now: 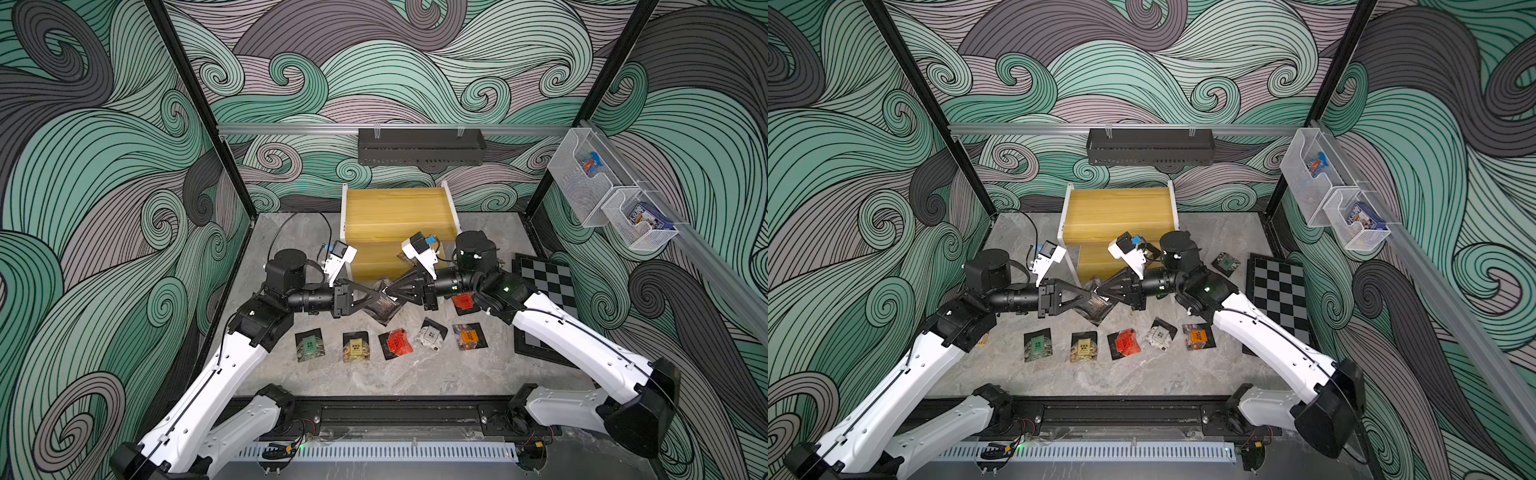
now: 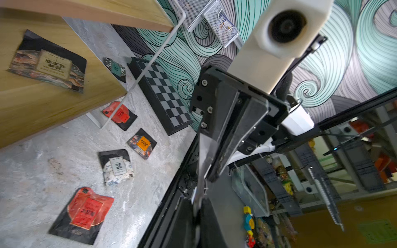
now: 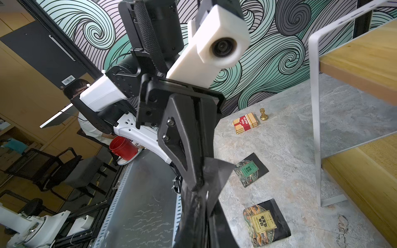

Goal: Remove the tea bags from the shelf
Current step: Pick up the tea bag from the shelf.

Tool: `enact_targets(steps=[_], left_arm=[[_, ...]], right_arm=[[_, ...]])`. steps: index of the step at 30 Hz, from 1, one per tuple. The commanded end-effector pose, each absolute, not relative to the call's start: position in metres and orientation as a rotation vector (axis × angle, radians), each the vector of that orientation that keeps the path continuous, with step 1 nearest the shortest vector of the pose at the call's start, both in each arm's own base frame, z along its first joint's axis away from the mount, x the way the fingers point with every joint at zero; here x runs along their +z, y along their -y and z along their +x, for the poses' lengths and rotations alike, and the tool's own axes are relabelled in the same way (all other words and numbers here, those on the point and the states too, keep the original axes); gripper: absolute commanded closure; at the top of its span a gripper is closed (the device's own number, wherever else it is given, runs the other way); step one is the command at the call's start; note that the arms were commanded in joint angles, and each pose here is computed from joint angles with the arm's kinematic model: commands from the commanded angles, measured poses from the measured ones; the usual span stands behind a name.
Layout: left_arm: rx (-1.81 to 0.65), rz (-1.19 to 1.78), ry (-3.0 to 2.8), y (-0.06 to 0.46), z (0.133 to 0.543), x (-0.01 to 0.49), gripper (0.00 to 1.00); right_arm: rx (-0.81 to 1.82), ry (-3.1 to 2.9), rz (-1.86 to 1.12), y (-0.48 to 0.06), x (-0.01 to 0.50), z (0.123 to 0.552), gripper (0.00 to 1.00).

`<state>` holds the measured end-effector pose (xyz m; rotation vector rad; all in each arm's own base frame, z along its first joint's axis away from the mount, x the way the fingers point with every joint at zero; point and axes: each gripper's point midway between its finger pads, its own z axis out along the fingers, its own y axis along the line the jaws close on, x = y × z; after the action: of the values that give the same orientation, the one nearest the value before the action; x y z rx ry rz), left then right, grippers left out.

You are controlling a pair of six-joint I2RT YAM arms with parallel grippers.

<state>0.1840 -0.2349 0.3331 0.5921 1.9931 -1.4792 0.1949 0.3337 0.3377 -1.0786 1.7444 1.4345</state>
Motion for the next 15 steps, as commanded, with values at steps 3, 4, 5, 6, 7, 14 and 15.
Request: enact_targets(steps=[3, 4, 5, 6, 7, 14, 15], left_arm=[[-1.36, 0.603, -1.98, 0.227, 0.187, 0.344, 1.0], [-1.328, 0.597, -1.991, 0.225, 0.188, 0.343, 1.0], [-1.283, 0.584, -2.008, 0.221, 0.189, 0.34, 1.0], [-1.243, 0.567, -2.027, 0.217, 0.191, 0.338, 1.0], [-1.191, 0.546, -2.049, 0.211, 0.193, 0.334, 1.0], [-0.746, 0.319, -2.252, 0.152, 0.204, 0.299, 1.0], [-0.669, 0.278, -2.284, 0.14, 0.204, 0.292, 1.0]], right_arm=[[1.44, -1.738, -1.043, -0.328, 0.346, 0.203, 0.69], [1.431, -1.738, -1.03, -0.324, 0.347, 0.206, 0.66], [1.416, -1.748, -1.009, -0.321, 0.346, 0.21, 0.59], [1.399, -1.755, -0.987, -0.316, 0.345, 0.214, 0.56], [1.38, -1.759, -0.964, -0.311, 0.345, 0.219, 0.55], [1.227, -1.79, -0.858, -0.273, 0.338, 0.238, 0.5], [1.209, -1.792, -0.85, -0.27, 0.337, 0.239, 0.5]])
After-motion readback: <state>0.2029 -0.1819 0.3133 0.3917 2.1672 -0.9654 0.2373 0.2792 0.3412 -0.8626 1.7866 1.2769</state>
